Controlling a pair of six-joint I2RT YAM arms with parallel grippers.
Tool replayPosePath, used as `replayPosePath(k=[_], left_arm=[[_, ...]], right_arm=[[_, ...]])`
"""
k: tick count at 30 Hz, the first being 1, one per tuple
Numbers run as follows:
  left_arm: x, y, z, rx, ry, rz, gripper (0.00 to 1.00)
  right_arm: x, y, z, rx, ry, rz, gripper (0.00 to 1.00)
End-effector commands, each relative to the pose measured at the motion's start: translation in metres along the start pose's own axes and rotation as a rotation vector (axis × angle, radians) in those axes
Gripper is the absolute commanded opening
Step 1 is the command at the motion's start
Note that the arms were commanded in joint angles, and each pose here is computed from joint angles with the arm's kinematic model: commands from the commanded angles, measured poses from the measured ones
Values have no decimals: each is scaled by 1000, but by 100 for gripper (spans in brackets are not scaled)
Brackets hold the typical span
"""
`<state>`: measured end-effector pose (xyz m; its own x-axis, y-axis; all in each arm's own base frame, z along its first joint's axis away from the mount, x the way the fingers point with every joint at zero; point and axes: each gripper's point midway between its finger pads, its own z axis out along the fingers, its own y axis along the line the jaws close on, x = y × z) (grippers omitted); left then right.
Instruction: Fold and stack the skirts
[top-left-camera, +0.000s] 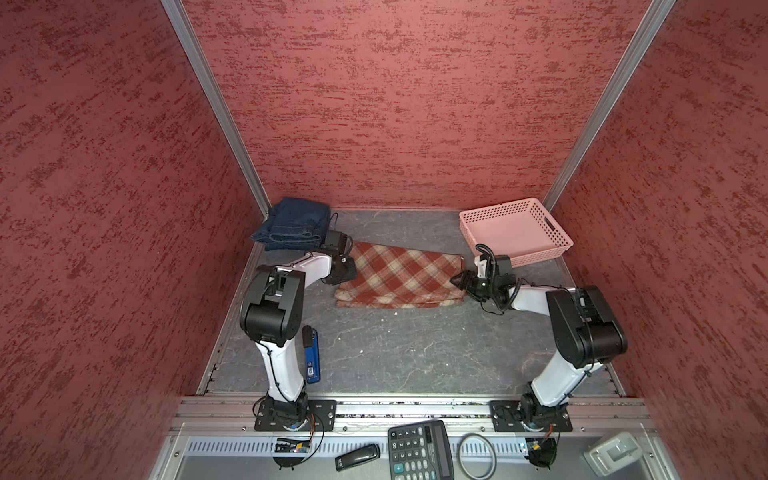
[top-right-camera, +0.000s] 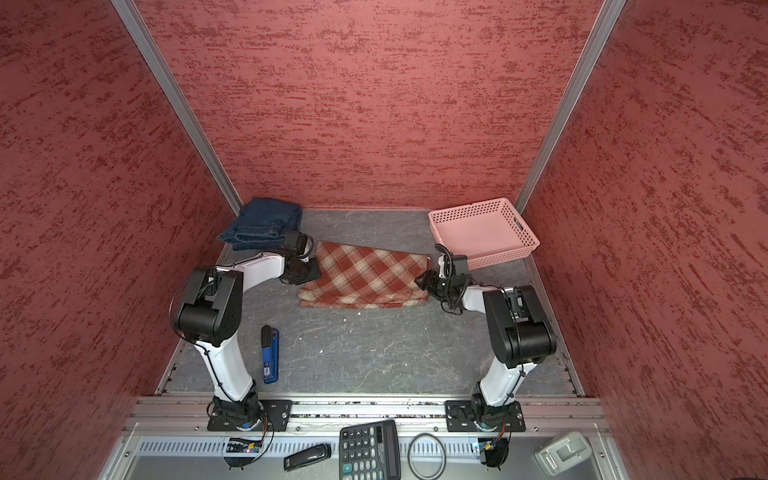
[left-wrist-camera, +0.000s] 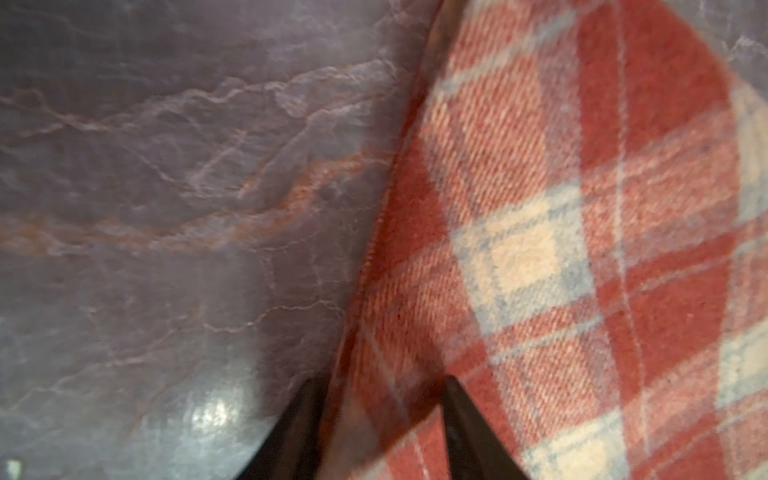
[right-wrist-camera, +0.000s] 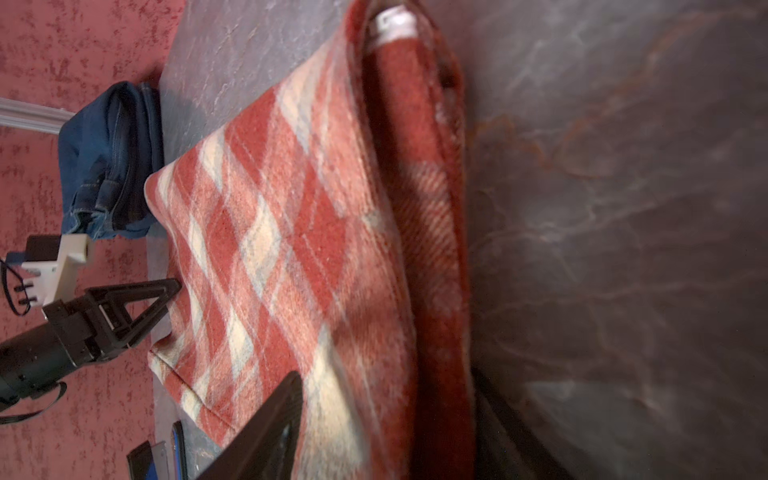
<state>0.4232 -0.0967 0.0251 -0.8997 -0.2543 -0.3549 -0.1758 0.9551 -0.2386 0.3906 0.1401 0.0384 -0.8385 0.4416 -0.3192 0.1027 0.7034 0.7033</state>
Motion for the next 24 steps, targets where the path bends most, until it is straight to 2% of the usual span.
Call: replayPosePath(k=[1, 2, 6, 8, 15, 21, 24], left_arm=[[23, 1, 12, -10, 89, 5, 40], [23, 0, 13, -5, 94, 2, 36], [25, -6, 16, 7, 107, 3, 25], [27, -8, 18, 10, 113, -1, 21], [40, -21, 22, 30, 131, -4, 16], [59, -44, 26, 78, 147, -9, 16], [68, -59, 29, 111, 156, -12, 15]], right_arm=[[27, -28, 15, 43, 91, 44, 57], [26, -25, 17, 27, 88, 46, 52], [7, -8, 15, -15, 41, -5, 14], [-7, 4, 8, -22, 7, -39, 0], [-41, 28, -26, 82, -82, -136, 0], [-51, 53, -61, 213, -123, -249, 0], [-52, 80, -74, 214, -139, -299, 0]])
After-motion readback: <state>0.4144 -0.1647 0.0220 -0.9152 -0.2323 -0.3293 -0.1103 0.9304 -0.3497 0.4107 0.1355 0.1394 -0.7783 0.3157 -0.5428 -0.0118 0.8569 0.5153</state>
